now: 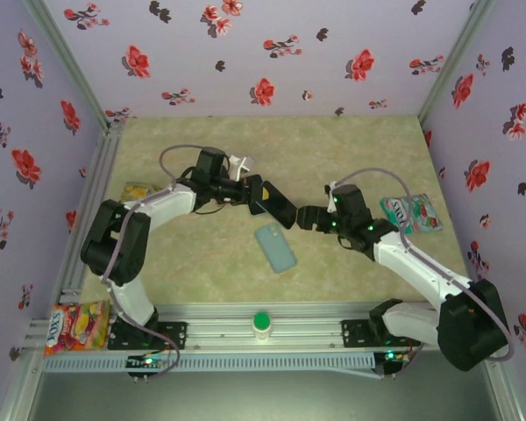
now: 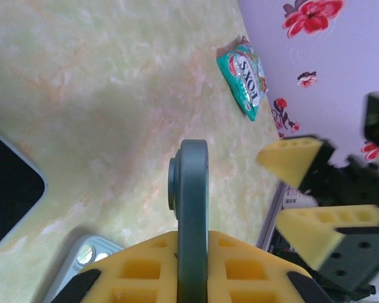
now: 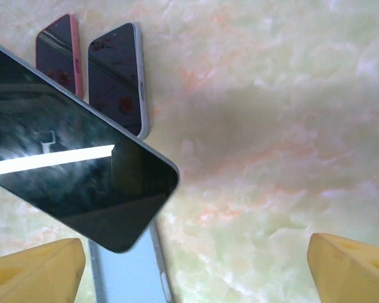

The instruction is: Put the phone into the phone case

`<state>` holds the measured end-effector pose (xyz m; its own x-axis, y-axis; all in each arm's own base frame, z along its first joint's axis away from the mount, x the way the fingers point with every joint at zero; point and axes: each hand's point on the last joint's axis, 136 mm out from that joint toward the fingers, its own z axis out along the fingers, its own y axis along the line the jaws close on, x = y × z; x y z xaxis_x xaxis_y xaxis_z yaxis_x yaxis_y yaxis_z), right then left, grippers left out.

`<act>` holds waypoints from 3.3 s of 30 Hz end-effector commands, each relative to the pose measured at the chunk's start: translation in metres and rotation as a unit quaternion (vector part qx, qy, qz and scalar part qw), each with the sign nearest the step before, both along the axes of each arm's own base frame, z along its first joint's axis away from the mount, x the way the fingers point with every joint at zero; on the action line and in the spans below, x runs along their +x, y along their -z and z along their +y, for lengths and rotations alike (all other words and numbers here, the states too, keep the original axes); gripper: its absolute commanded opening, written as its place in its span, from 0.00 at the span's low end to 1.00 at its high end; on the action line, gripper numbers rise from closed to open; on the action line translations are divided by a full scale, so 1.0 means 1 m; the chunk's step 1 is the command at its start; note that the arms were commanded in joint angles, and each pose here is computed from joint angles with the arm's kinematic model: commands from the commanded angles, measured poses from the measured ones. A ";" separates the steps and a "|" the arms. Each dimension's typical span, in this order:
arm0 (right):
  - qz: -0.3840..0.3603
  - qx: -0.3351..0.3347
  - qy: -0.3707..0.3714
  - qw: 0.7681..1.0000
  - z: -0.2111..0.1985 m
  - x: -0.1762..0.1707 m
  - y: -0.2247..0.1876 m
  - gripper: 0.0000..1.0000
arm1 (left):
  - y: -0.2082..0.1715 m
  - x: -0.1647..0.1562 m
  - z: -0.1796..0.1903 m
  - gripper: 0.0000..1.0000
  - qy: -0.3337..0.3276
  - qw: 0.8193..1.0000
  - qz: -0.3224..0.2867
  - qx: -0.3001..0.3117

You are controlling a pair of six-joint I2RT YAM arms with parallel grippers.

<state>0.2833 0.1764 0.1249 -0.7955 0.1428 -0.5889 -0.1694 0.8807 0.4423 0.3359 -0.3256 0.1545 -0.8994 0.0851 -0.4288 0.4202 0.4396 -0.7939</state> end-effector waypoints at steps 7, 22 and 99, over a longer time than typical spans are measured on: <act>-0.020 0.251 0.041 0.967 0.026 -0.009 -0.013 0.87 | -0.051 -0.015 0.008 0.00 -0.027 0.999 -0.021 -0.042; -0.028 0.318 -0.013 0.948 0.050 -0.010 -0.030 0.85 | -0.059 -0.035 -0.004 0.00 -0.027 0.997 0.008 -0.068; -0.060 0.329 -0.083 0.939 0.073 -0.040 -0.096 0.00 | 0.001 -0.013 -0.019 0.00 -0.048 0.992 0.047 -0.108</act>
<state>0.2452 0.2282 0.1583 -0.8318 0.4374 -0.3417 -0.1208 0.4583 0.8806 0.3330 -0.3338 0.1622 -0.9339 -0.1131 -0.3393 0.2967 0.2846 -0.9116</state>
